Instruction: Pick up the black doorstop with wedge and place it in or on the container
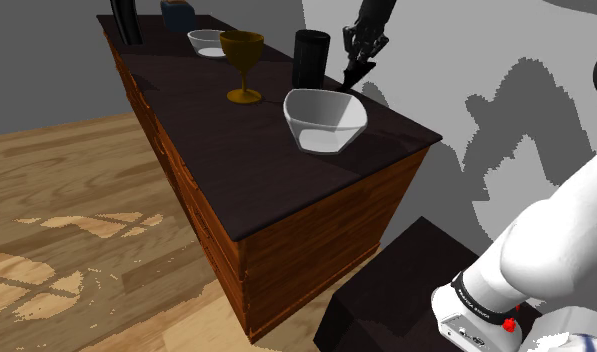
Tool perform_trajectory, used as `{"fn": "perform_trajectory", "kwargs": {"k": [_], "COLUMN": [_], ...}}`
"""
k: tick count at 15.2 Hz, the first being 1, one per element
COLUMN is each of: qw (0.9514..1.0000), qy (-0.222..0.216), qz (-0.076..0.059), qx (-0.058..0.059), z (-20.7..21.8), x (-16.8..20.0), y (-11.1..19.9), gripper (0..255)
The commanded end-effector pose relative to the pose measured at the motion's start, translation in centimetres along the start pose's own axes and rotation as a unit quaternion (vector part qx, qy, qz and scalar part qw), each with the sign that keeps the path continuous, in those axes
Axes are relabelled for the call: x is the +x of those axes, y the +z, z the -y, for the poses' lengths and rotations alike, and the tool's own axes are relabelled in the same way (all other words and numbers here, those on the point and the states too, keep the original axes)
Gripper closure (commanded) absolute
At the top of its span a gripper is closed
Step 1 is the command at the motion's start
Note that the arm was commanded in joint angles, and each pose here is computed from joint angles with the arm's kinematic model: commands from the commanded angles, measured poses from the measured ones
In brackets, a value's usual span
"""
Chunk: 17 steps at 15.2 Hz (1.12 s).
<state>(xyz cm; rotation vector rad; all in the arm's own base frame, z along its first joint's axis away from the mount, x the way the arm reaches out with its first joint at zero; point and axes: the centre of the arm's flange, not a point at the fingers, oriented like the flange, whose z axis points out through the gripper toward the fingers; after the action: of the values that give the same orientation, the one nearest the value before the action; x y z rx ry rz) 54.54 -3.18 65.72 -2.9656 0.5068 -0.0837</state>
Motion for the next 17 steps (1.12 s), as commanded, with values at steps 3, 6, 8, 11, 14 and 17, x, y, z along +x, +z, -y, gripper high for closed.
{"fn": "perform_trajectory", "kwargs": {"k": [3, 6, 8, 11, 14, 17], "qw": [1.0000, 1.0000, 1.0000, 1.0000, 1.0000, 1.0000], "qy": [0.001, 0.001, 0.001, 0.001, 0.001, 0.001], "qz": [0.000, 0.000, 0.000, 0.000, 0.000, 0.000], "qx": [0.000, 0.000, 0.000, 0.000, 0.000, 0.000], "z": [4.1, 7.4, 9.5, 10.4, 10.2, 9.9], "x": [-3.1, -5.3, -6.8, -7.5, -7.5, -7.6], "y": [0.9, 1.4, 1.7, 2.9, 4.5, 6.1], "gripper": [255, 255, 255, 255, 255, 255]}}
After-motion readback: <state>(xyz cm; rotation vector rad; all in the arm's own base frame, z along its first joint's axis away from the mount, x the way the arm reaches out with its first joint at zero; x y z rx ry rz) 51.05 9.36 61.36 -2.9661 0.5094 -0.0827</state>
